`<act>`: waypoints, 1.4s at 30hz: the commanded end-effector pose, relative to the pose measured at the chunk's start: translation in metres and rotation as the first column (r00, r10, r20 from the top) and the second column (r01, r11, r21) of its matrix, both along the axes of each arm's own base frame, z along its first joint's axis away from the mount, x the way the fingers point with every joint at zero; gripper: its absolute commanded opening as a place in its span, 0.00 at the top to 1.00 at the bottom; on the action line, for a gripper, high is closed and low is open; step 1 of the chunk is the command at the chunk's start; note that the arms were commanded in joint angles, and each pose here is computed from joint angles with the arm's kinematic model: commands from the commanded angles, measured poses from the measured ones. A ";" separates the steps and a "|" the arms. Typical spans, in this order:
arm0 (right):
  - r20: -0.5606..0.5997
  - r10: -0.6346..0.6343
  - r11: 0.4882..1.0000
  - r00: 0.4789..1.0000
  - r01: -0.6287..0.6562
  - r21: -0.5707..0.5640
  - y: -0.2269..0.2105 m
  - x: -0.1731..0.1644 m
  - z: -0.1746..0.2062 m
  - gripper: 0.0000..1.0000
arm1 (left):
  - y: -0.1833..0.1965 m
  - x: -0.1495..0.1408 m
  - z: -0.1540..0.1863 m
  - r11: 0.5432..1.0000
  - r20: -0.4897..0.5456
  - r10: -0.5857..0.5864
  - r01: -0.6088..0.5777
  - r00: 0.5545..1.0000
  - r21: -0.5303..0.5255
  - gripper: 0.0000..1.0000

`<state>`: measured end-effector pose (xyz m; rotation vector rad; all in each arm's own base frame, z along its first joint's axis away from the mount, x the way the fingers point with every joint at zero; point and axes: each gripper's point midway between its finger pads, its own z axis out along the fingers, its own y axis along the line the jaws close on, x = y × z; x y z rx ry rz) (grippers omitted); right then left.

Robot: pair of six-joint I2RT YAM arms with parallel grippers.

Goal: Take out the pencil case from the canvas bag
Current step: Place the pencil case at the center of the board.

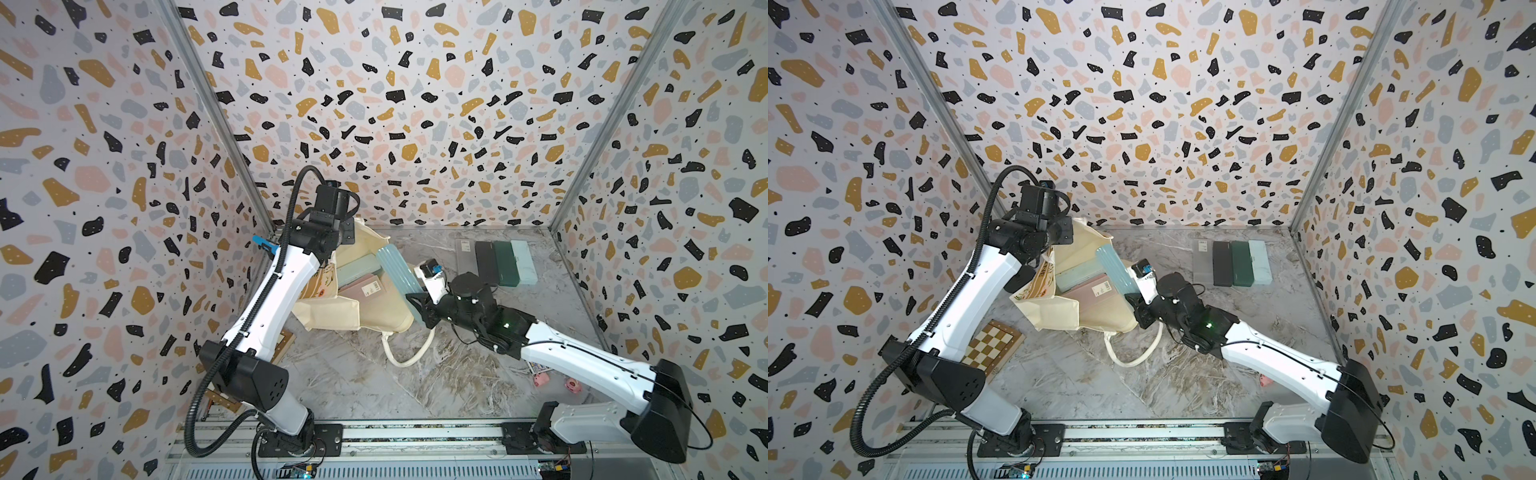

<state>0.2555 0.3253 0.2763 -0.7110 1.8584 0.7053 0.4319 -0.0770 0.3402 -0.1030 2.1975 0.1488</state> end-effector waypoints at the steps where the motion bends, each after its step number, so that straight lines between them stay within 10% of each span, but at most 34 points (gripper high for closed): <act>1: -0.097 -0.177 0.984 0.979 0.177 -0.004 -0.048 0.016 -0.024 0.80 | 0.025 0.001 0.050 0.990 0.160 0.138 -0.141 0.978 0.008 1.00; 17: -0.500 -0.594 0.801 0.631 0.520 -0.296 -0.252 0.055 -0.157 0.79 | -0.023 -0.019 0.027 0.987 0.070 -0.073 0.082 0.995 -0.136 1.00; 42: -0.580 -0.606 0.793 0.545 0.471 -0.387 -0.258 0.060 -0.216 0.65 | -0.057 -0.063 0.014 0.905 0.105 -0.296 0.314 0.949 -0.286 1.00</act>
